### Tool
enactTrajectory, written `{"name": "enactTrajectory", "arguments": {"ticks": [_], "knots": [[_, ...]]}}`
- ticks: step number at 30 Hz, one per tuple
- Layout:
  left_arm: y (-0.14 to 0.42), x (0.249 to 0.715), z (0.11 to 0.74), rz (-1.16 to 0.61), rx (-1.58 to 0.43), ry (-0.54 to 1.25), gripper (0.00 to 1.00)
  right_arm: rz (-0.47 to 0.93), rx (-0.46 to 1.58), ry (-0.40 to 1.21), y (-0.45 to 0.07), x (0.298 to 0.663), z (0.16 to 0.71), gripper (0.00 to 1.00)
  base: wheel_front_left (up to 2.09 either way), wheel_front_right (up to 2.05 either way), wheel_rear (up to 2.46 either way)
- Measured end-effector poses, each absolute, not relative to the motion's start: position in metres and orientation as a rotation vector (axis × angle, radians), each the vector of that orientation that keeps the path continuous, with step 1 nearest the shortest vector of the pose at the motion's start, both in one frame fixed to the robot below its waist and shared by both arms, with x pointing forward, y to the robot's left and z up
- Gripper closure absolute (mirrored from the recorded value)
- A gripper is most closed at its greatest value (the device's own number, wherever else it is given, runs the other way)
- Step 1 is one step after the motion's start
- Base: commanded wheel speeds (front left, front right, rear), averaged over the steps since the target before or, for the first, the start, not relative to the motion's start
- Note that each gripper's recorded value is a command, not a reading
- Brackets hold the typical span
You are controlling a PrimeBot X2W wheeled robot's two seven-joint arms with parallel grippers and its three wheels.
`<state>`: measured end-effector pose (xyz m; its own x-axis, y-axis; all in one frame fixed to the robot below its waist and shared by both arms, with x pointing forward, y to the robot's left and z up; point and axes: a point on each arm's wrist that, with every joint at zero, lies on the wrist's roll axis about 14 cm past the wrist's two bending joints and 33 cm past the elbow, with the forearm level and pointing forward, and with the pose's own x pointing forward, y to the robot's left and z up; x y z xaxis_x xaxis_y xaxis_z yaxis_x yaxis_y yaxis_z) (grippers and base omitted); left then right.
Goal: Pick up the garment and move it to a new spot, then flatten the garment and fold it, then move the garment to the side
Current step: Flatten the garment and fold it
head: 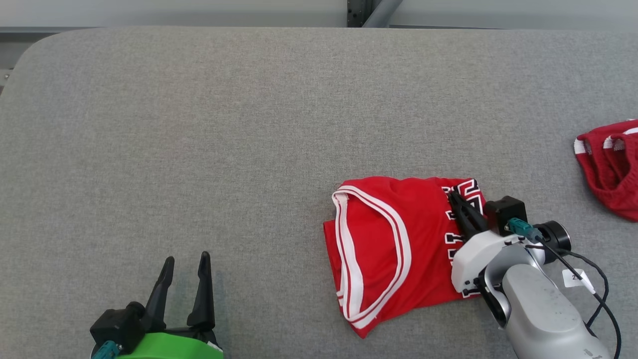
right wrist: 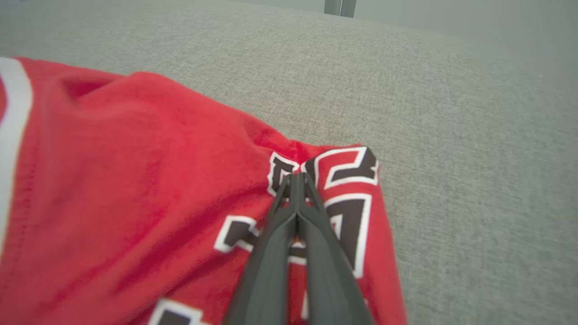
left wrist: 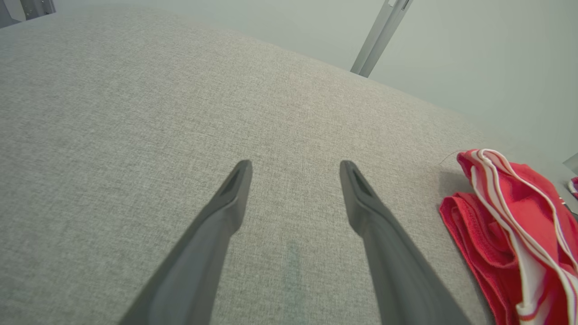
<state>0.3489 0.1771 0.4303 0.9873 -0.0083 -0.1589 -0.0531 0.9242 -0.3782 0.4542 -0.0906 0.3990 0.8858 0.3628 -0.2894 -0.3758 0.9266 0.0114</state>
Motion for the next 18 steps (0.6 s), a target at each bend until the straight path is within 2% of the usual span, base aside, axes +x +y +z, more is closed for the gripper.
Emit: {"name": "enactTrajectory", "arguments": {"ticks": [1, 2, 3, 4, 5, 6, 18], "knots": [[0.177, 0.349, 0.431, 0.024, -0.391, 0.158, 0.00, 0.383, -0.045, 0.285, -0.091, 0.455, 0.401, 1.00, 0.00, 0.00, 0.00], [0.178, 0.349, 0.431, 0.025, -0.391, 0.157, 0.00, 0.383, -0.045, 0.274, -0.091, 0.457, 0.404, 0.95, 0.00, 0.00, 0.00], [0.178, 0.348, 0.431, 0.026, -0.391, 0.155, 0.00, 0.377, -0.042, 0.260, -0.092, 0.458, 0.408, 0.72, 0.00, 0.00, 0.00], [0.179, 0.348, 0.433, 0.029, -0.391, 0.151, 0.00, 0.372, -0.040, 0.245, -0.094, 0.458, 0.413, 0.53, 0.00, 0.00, 0.00], [0.181, 0.347, 0.434, 0.033, -0.391, 0.147, 0.00, 0.365, -0.039, 0.227, -0.097, 0.459, 0.418, 0.19, 0.00, 0.00, 0.00], [0.183, 0.346, 0.435, 0.038, -0.391, 0.143, 0.00, 0.354, -0.036, 0.208, -0.101, 0.459, 0.424, 0.00, 0.00, 0.00, 0.00], [0.190, 0.322, 0.444, 0.062, -0.401, 0.112, 0.00, 0.179, -0.055, 0.011, -0.171, 0.412, 0.482, 0.00, 0.00, 0.00, 0.00]]}}
